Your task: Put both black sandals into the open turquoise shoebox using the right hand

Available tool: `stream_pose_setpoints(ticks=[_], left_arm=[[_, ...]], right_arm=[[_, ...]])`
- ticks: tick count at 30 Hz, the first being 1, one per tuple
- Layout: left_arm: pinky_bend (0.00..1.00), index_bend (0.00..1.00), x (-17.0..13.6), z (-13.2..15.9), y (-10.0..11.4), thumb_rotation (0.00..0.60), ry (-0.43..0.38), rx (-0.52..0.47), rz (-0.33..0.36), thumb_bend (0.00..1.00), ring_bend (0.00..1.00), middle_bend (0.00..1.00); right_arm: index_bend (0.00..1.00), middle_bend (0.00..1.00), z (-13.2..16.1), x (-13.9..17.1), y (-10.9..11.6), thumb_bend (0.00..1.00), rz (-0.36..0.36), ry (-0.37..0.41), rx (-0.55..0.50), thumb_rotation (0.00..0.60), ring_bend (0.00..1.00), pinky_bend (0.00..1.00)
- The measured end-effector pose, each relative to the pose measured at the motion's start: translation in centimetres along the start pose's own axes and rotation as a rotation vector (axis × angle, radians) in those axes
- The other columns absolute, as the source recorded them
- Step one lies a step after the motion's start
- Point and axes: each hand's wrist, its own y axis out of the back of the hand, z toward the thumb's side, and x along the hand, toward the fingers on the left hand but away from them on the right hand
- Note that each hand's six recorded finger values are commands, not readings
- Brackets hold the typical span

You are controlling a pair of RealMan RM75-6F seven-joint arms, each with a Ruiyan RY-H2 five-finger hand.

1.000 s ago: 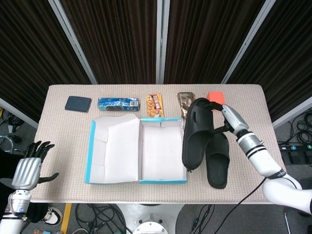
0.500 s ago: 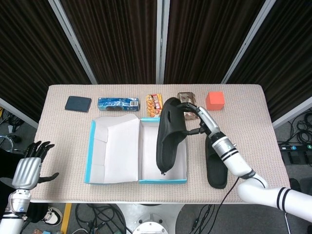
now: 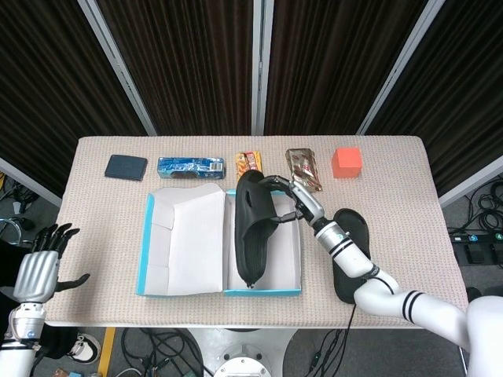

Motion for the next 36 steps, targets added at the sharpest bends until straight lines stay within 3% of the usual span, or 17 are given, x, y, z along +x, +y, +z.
stream_pose_setpoints(ticks=[19, 36], left_arm=[[0.04, 0.16, 0.0, -0.5, 0.3, 0.6, 0.011, -0.019, -0.004, 0.09, 0.03, 0.09], [0.04, 0.16, 0.1, -0.7, 0.5, 0.6, 0.017, -0.034, -0.002, 0.09, 0.03, 0.09]], right_arm=[[0.62, 0.5, -3.0, -4.9, -5.4, 0.15, 0.114, -0.047, -0.01, 0.6, 0.21, 0.21], [0.62, 0.5, -4.6, -5.8, -6.1, 0.17, 0.115, -0.055, 0.075, 0.6, 0.21, 0.22]])
